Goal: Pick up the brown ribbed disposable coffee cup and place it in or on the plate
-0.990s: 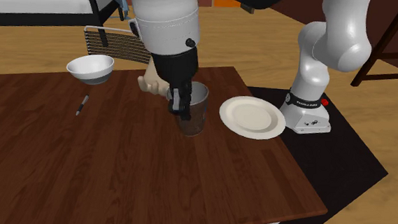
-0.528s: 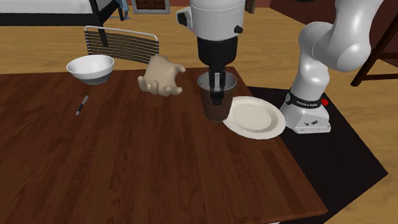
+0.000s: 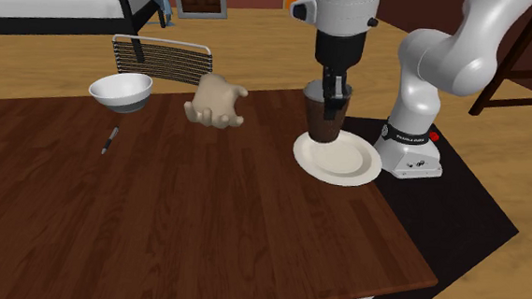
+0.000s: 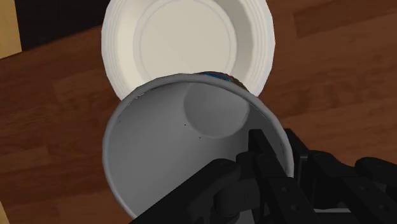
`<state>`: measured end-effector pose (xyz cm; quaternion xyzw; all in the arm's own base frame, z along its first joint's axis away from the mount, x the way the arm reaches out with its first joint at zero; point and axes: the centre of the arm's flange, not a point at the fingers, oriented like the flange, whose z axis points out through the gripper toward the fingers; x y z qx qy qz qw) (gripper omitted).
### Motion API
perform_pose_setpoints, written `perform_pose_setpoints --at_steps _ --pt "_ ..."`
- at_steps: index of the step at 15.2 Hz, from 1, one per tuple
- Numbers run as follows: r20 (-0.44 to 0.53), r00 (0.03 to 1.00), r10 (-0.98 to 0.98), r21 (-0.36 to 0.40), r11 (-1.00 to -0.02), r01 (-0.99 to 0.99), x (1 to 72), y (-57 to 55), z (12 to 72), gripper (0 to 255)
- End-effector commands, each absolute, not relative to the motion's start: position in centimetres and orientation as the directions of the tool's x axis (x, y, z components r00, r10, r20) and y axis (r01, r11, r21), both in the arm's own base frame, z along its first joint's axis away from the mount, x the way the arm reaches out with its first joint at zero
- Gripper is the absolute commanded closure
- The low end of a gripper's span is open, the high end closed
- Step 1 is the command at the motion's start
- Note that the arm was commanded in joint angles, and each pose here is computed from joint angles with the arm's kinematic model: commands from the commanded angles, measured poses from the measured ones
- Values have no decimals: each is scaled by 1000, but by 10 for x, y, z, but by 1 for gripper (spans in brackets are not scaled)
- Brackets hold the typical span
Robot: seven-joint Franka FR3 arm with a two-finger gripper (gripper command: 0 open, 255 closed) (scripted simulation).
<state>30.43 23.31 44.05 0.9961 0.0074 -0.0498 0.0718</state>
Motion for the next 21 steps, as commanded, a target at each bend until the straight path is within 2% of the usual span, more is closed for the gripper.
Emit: perform_pose_setpoints --at_steps 1,6,21 --pt "-101 995 8 141 -990 22 281 216 443 255" --pt "-101 995 8 141 -990 22 229 172 448 255" --pt "-101 995 8 141 -990 22 229 172 369 255"
